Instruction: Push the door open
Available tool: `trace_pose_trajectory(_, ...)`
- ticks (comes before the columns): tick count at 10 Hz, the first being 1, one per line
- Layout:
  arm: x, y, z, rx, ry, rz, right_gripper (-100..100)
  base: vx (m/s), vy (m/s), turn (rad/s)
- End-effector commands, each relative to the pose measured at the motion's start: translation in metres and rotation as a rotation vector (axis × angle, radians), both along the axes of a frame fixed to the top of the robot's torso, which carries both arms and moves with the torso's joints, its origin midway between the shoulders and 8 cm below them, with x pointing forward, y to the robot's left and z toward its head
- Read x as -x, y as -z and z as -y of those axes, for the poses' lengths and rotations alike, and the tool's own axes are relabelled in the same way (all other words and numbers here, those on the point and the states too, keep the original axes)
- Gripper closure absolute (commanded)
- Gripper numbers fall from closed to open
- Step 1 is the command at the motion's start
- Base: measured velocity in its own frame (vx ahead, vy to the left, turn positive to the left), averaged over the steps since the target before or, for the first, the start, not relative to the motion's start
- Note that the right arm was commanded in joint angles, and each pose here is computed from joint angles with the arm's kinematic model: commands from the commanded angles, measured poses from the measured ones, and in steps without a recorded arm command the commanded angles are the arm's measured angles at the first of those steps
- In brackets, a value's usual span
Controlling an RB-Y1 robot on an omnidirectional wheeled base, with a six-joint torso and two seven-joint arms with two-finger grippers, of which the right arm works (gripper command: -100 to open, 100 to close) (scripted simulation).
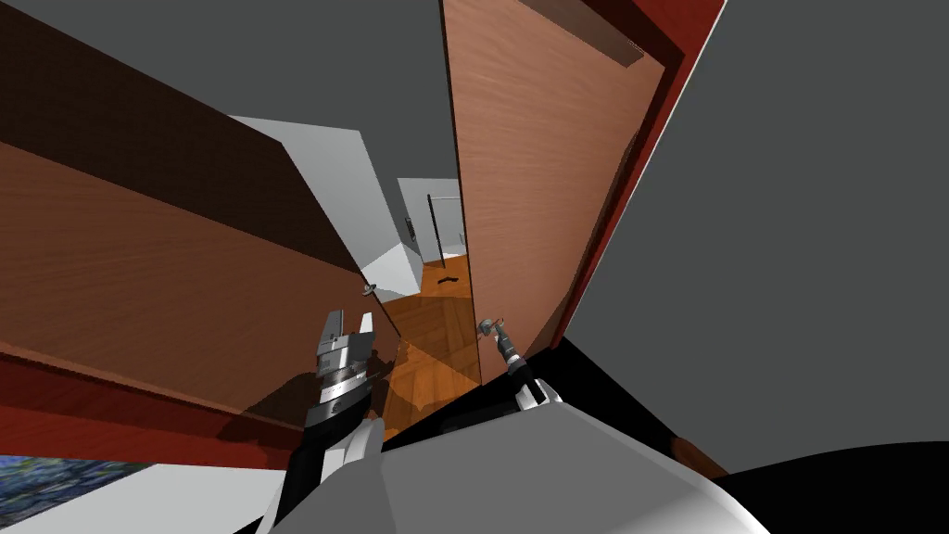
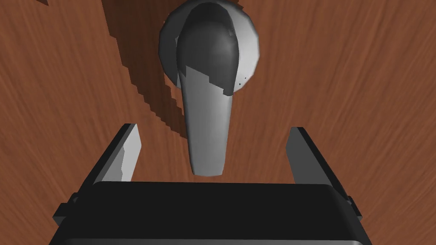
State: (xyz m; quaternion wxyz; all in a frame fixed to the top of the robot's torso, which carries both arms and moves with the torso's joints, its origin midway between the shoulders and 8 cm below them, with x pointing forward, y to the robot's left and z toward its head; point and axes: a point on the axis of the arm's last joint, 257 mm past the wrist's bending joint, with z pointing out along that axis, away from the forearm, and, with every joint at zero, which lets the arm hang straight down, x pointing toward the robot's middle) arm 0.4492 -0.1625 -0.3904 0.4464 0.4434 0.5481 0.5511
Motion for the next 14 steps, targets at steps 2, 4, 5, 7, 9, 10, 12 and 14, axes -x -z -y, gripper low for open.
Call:
trace_pose_trajectory(2,0.000,0.001,0.000,-0.001,0.003,-0.001,-100,0.158,0.037,0.017)
trace_pose_trajectory(4,0.000,0.001,0.000,-0.001,0.003,-0.001,100,-0.025,-0.007,0.002)
trace_pose_trajectory(5,0.000,0.001,0.000,-0.001,0.003,-0.001,100,-0.019,-0.014,0.013)
trace_pose_trajectory(7,0.000,0.001,0.000,-0.001,0.003,-0.001,100,0.000,0.000,0.000)
trace_pose_trajectory(9,-0.004,-0.002,0.007,0.003,0.018,0.004,100,0.046,0.021,-0.016)
trace_pose_trajectory(10,-0.005,-0.002,0.009,0.003,0.022,0.004,100,0.152,0.066,-0.038)
trace_pose_trajectory(12,-0.007,-0.002,0.019,0.008,0.043,0.004,100,0.180,0.067,-0.023)
trace_pose_trajectory(14,-0.009,-0.002,0.032,0.013,0.071,0.005,100,0.205,0.090,-0.056)
